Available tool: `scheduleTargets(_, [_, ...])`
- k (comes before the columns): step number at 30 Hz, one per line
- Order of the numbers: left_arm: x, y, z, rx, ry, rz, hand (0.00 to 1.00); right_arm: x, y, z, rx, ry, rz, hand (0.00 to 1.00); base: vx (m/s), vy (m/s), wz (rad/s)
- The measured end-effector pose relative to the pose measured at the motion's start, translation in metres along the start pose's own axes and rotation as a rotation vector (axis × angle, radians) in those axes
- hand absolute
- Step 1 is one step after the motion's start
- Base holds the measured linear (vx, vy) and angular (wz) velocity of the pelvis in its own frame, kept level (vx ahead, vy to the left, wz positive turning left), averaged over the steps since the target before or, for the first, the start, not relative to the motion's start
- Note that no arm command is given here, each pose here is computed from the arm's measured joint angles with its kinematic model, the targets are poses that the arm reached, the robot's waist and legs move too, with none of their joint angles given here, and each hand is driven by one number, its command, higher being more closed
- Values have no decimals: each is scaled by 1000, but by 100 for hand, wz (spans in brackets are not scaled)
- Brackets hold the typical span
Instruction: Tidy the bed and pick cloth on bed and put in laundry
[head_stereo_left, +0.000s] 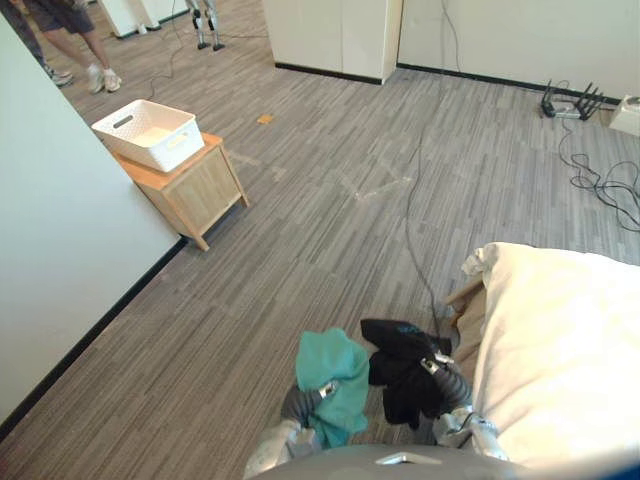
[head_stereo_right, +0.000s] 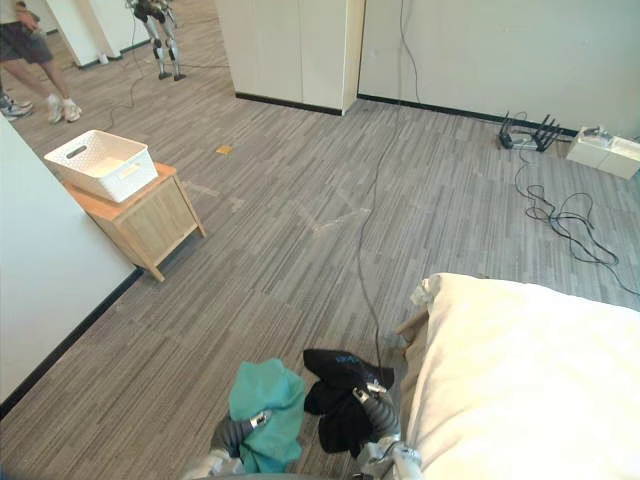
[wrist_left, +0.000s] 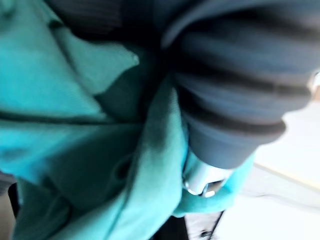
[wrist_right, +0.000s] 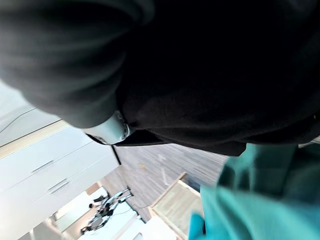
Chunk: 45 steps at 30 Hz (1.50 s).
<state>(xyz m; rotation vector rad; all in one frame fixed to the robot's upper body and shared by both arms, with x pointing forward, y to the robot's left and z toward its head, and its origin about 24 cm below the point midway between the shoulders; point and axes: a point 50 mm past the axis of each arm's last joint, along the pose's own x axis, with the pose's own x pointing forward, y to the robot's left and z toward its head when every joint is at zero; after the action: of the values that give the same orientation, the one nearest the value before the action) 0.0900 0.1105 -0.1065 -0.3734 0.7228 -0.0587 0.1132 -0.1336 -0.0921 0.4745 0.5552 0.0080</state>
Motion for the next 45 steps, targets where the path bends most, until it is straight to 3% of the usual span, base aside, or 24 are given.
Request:
scheduleTargets(15, [1,-19,5,-100,-45,-32,100,-18,3,-6,-43,41,16,100,72,20,-21])
scheduleTargets(31, [-2,-7,8,-128,-105,47,100,-22,18,-18,-64,37,62,100,163,87,7])
scheduleTargets(45, [6,-1,1,-110,-47,92,100,-14,31,-1,-100,-74,98,100,360,-195,66])
